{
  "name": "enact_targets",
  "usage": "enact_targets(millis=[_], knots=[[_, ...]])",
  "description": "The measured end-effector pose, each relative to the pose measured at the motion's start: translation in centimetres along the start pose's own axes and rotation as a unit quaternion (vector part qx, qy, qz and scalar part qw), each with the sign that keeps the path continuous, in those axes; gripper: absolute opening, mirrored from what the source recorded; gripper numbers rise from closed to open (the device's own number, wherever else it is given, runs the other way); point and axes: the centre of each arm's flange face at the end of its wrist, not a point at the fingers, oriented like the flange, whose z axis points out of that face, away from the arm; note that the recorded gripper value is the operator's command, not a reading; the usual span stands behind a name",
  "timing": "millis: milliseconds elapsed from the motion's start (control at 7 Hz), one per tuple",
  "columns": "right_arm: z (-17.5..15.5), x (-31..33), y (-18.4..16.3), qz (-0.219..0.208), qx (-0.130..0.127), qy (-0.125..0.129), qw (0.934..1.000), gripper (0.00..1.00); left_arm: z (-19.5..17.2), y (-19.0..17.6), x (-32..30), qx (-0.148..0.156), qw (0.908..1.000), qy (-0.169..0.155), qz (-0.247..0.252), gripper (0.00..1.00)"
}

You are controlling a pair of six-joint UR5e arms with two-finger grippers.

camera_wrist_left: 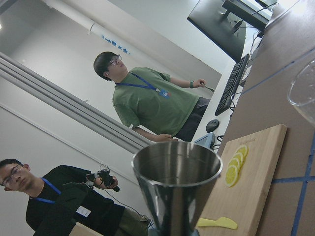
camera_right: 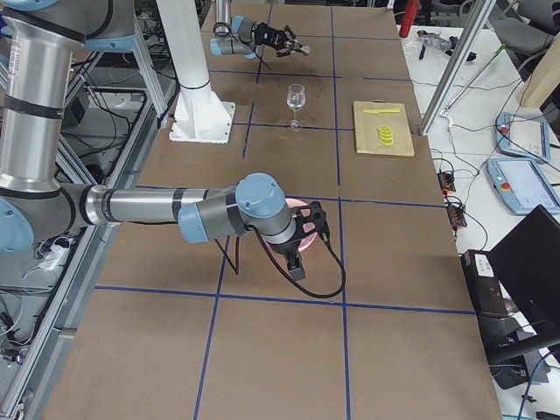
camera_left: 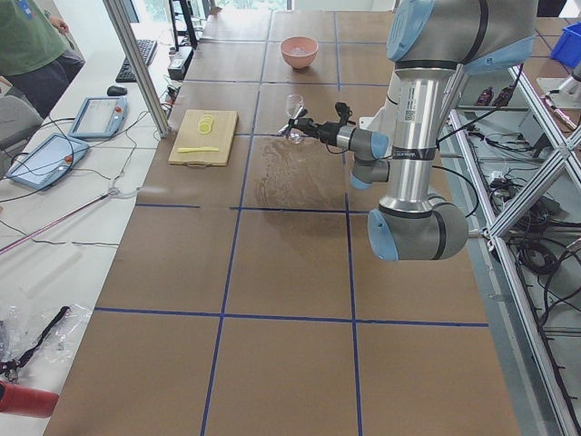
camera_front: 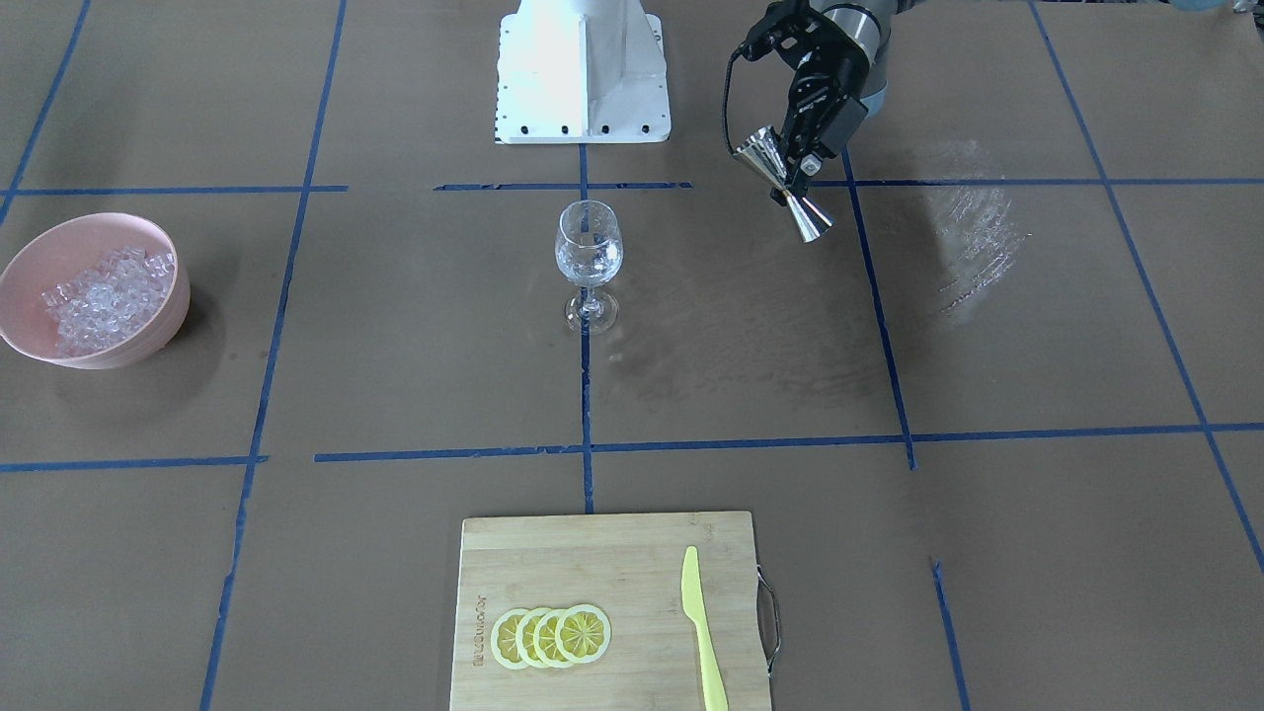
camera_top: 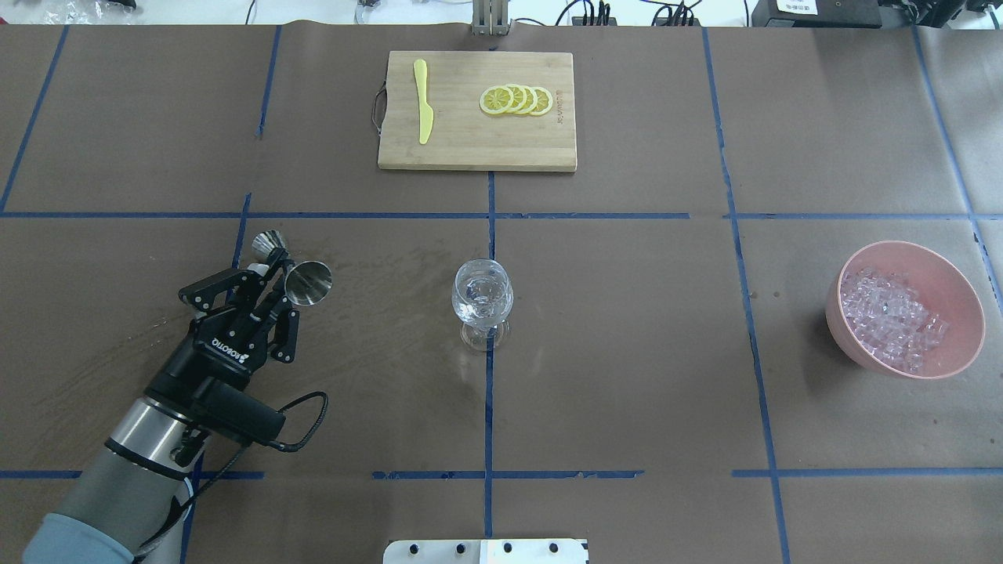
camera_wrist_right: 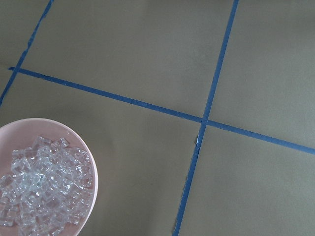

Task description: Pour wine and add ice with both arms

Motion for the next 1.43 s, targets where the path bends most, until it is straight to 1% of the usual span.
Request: enact_targets(millis=[143, 286, 429, 571, 714, 857, 1143, 1429], knots=[[0.0, 0.0, 0.0, 0.0, 0.0, 0.0, 1.0, 1.0, -1.0, 1.4, -0.7, 0.008, 0.9997, 0.007, -0.022, 0.0], [0.0, 0.0, 0.0, -0.001, 0.0, 0.0, 1.0, 1.0, -2.3, 2.8, -1.7, 0.015, 0.9973, 0.022, -0.068, 0.0], [-0.1, -0.1, -0.1, -0.001, 0.001, 0.0, 1.0, 1.0, -3.5, 4.2, -2.8, 0.018, 0.9918, 0.037, -0.121, 0.0], [-0.1, -0.1, -0.1, -0.002, 0.001, 0.0, 1.0, 1.0, -4.3, 5.4, -3.3, 0.013, 0.9809, 0.047, -0.188, 0.0], [-0.1, -0.1, -0.1, -0.002, 0.002, 0.0, 1.0, 1.0, -4.9, 6.5, -3.5, 0.003, 0.9651, 0.053, -0.257, 0.0], [-0.1, -0.1, -0.1, -0.002, 0.002, 0.0, 1.0, 1.0, -5.7, 8.0, -3.9, -0.011, 0.9503, 0.058, -0.306, 0.0], [-0.2, -0.2, -0.1, -0.003, 0.003, 0.0, 1.0, 1.0, -7.0, 10.6, -4.8, -0.037, 0.9303, 0.061, -0.36, 0.0], [-0.3, -0.3, -0.3, -0.004, 0.004, 0.001, 1.0, 1.0, -6.6, 11.7, -4.8, -0.071, 0.9111, 0.051, -0.403, 0.0]])
